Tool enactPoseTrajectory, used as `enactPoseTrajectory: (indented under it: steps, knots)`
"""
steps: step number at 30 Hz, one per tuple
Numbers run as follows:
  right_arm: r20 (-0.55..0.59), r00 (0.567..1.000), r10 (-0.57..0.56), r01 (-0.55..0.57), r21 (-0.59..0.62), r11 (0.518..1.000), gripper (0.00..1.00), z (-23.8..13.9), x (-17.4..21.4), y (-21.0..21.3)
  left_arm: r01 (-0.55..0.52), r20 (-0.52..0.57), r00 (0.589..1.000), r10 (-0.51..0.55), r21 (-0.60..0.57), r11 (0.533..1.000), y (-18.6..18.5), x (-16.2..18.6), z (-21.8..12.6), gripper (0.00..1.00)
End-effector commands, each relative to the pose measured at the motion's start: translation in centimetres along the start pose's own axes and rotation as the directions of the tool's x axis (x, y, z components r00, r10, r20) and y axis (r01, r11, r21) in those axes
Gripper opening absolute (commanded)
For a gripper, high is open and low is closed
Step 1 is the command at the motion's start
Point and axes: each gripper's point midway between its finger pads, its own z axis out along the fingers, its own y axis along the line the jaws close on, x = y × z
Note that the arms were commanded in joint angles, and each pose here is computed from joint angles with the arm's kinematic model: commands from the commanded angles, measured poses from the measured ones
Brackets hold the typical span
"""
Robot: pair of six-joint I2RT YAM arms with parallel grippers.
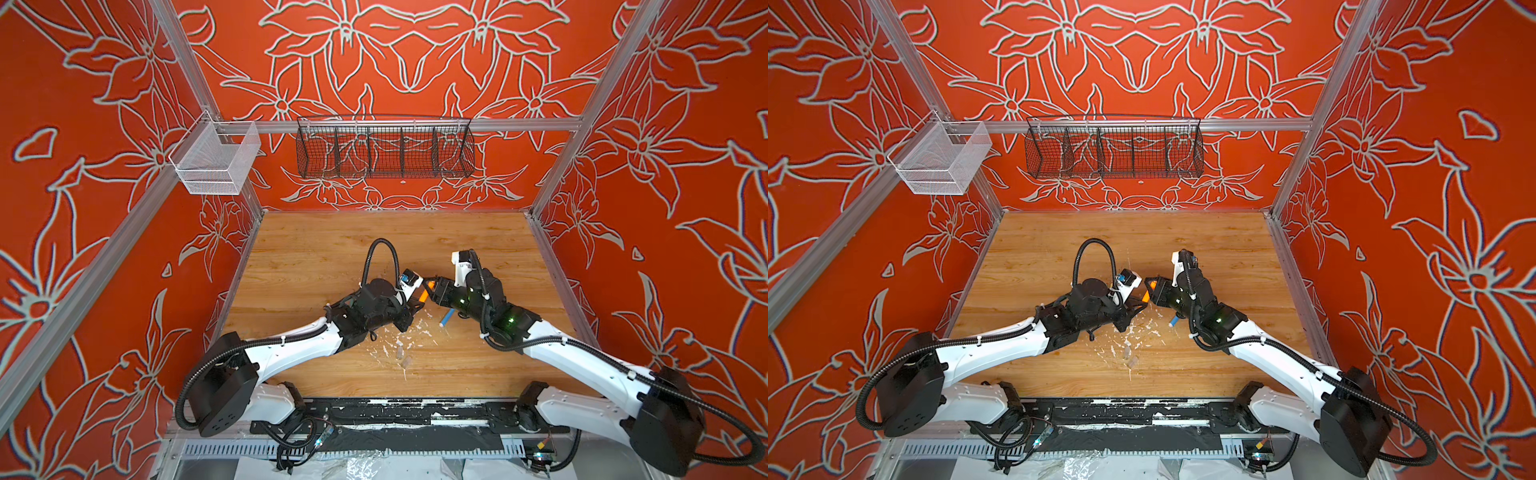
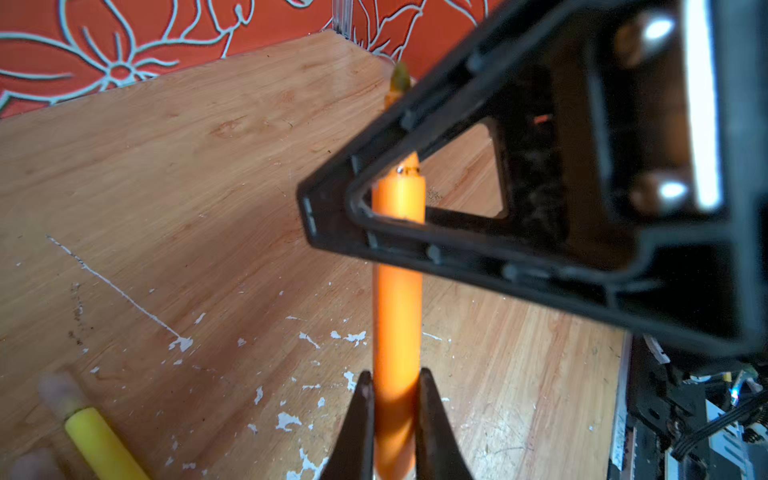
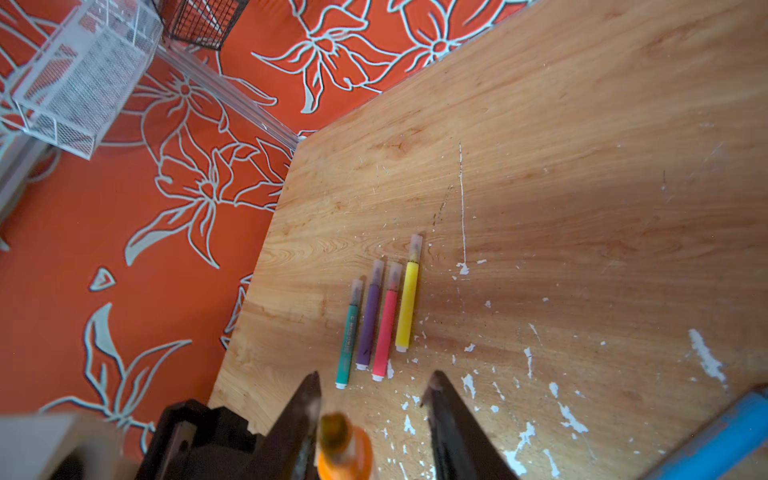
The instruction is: Insert the pens into the pen caps
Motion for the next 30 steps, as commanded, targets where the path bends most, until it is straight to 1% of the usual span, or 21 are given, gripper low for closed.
enactPoseTrajectory:
  steps: [1, 4, 5, 6, 7, 8, 9, 10, 14, 25, 28, 30]
  knots:
    - [0.046, 0.999, 0.007, -0.006, -0.02, 1.0, 0.33, 0.0, -1.5, 1.2, -0.04, 0.057, 0.998, 0.037, 0.045, 0.998, -1.2, -1.5, -0.5, 0.0]
    - [0.035, 0.999, 0.011, -0.01, -0.028, 1.0, 0.17, 0.1, -1.3, 1.4, -0.039, 0.055, 0.998, 0.036, 0.043, 0.998, -1.1, -1.5, -0.5, 0.0]
    - [0.03, 0.999, 0.017, -0.016, -0.031, 0.999, 0.14, 0.1, -1.2, 1.4, -0.035, 0.053, 0.998, 0.033, 0.037, 0.999, -1.0, -1.5, -0.5, 0.0]
    - [0.023, 0.999, 0.023, -0.022, -0.041, 0.999, 0.1, 0.1, -1.2, 1.7, -0.031, 0.051, 0.998, 0.03, 0.033, 0.999, -1.0, -1.5, -0.4, 0.04]
    - [0.015, 1.0, 0.027, -0.026, -0.045, 0.999, 0.07, 0.2, -1.0, 1.7, -0.027, 0.049, 0.998, 0.026, 0.032, 0.999, -0.9, -1.5, -0.4, 0.14]
    - [0.008, 1.0, 0.03, -0.03, -0.052, 0.998, 0.05, 0.2, -0.8, 1.9, -0.025, 0.046, 0.999, 0.024, 0.032, 0.999, -0.9, -1.4, -0.3, 0.21]
    - [0.003, 0.999, 0.035, -0.035, -0.06, 0.998, 0.03, 0.2, -0.7, 2.1, -0.022, 0.043, 0.999, 0.021, 0.031, 0.999, -0.9, -1.5, -0.2, 0.28]
    - [-0.004, 0.999, 0.037, -0.038, -0.064, 0.997, 0.01, 0.3, -0.5, 2.2, -0.019, 0.036, 0.999, 0.018, 0.031, 0.999, -0.9, -1.4, -0.1, 0.33]
    - [-0.016, 0.999, 0.041, -0.043, -0.087, 0.995, 0.0, 0.2, 0.1, 2.9, -0.013, 0.024, 1.0, 0.012, 0.022, 1.0, -0.7, -1.3, 0.2, 0.4]
    - [-0.031, 0.999, 0.036, -0.041, -0.144, 0.989, 0.0, -0.2, 1.3, 4.7, -0.006, 0.024, 1.0, 0.006, 0.01, 1.0, -0.5, -1.3, 0.2, 0.42]
    - [-0.021, 0.999, 0.036, -0.038, -0.141, 0.989, 0.0, -0.3, 1.2, 4.7, -0.007, 0.026, 1.0, 0.006, 0.01, 1.0, -0.5, -1.3, 0.1, 0.41]
    - [-0.013, 0.999, 0.035, -0.036, -0.139, 0.99, 0.0, -0.5, 1.1, 4.6, -0.006, 0.028, 1.0, 0.006, 0.01, 1.0, -0.5, -1.4, 0.1, 0.37]
